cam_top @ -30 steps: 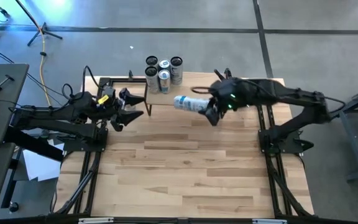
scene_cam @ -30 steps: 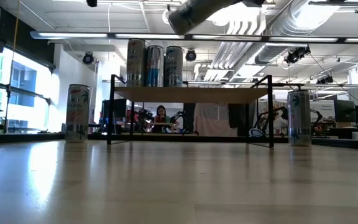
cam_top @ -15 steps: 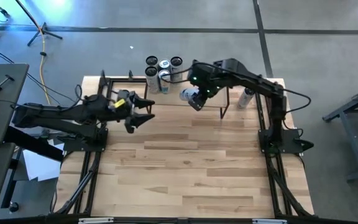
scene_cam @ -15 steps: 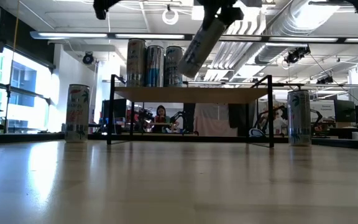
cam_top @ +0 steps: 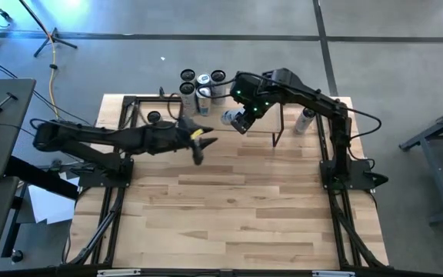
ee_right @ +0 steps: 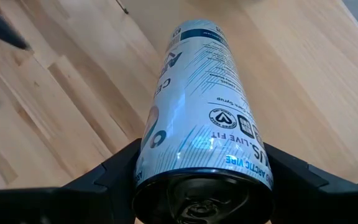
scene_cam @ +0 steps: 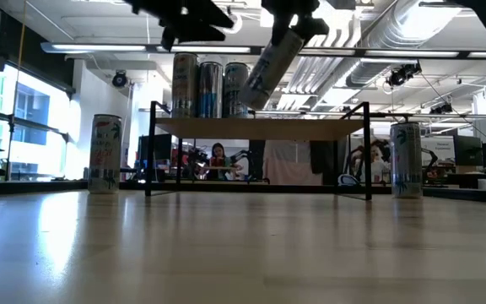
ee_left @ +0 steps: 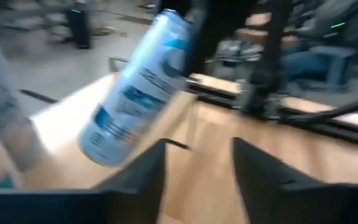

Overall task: Place canned beverage on shelf
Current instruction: Put the bottom right black soda can on the shelf

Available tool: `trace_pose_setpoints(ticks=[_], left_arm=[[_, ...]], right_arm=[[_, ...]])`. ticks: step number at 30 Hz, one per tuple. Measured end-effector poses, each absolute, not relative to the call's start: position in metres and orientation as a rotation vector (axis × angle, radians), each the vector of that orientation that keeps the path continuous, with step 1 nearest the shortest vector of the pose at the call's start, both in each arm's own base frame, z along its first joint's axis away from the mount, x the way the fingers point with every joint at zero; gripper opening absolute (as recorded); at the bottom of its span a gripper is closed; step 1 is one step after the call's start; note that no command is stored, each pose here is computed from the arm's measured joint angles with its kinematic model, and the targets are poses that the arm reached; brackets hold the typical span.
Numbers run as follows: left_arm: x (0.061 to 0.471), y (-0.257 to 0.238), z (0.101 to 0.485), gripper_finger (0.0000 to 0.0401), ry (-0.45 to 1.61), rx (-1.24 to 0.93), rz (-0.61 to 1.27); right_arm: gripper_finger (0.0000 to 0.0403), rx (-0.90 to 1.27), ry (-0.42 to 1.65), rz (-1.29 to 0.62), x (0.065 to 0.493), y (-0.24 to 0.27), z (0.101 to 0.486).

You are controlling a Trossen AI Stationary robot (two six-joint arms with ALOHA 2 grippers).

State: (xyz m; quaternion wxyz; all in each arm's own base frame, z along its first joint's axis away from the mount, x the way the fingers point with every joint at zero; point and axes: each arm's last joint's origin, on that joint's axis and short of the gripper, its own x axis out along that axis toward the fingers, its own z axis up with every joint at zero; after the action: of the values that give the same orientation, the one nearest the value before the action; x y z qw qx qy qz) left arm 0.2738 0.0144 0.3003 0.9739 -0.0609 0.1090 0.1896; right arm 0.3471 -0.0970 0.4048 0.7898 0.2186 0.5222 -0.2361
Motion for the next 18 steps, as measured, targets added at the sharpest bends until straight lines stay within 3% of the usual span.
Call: trace_pose_setpoints(ticks=[3, 5, 18], left_arm=[[0.288, 0.017, 0.301, 0.0045, 0.230, -0.052, 0.480], [0.294, 0.020, 0.296, 0.0014, 0.234, -0.025, 0.532], [0.329, 0.036, 0.261, 0.0000, 0.197, -0.043, 0.667]], right_arm=[[0.0246, 0.472, 1.123, -0.509, 0.347, -0.097, 0.405], [0.0246, 0.470, 1.124, -0.507, 0.347, -0.097, 0.405], [0.0246, 0.504, 1.114, -0.546, 0.344, -0.109, 0.405]])
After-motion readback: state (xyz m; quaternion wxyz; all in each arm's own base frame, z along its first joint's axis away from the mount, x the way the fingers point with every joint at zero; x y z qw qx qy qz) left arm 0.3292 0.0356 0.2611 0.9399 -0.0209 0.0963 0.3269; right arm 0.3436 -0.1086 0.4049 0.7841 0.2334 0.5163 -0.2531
